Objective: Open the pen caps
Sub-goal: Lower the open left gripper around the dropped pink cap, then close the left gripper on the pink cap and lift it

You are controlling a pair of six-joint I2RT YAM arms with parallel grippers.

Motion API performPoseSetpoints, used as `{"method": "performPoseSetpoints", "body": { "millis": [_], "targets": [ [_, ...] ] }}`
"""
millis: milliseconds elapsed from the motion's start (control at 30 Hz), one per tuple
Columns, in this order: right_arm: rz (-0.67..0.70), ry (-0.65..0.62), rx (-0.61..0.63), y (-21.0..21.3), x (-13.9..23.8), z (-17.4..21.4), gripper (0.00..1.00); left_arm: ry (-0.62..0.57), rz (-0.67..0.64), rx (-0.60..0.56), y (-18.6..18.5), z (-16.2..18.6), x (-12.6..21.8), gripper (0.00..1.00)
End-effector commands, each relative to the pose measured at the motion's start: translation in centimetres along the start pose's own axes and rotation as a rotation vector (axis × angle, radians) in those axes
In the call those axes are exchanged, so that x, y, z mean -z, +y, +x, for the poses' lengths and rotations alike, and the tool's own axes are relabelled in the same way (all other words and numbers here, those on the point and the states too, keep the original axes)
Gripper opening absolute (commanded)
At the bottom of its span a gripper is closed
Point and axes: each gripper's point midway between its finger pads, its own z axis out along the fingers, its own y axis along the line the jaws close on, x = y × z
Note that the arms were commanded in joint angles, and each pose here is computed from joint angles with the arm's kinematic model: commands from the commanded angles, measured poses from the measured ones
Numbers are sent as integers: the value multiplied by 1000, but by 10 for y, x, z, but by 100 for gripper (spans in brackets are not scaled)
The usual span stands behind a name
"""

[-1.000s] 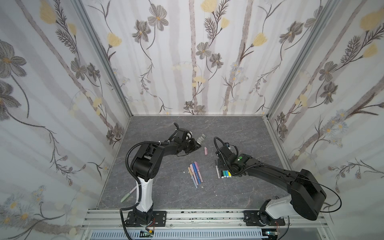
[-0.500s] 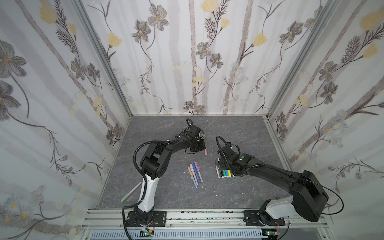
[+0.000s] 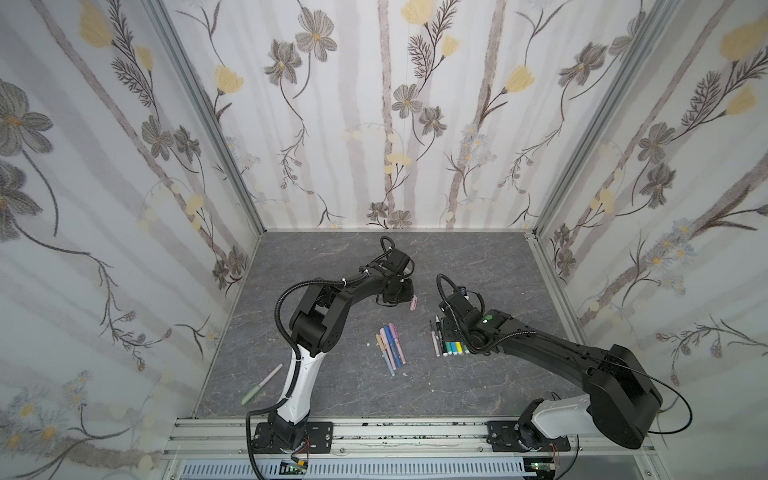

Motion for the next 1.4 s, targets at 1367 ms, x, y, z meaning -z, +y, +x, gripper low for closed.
{"method": "performPoseSetpoints", "body": {
  "millis": [1367],
  "targets": [
    [9, -3, -2, -9, -2, 3, 28, 21, -137, -121, -8, 8, -12, 20]
  ]
}}
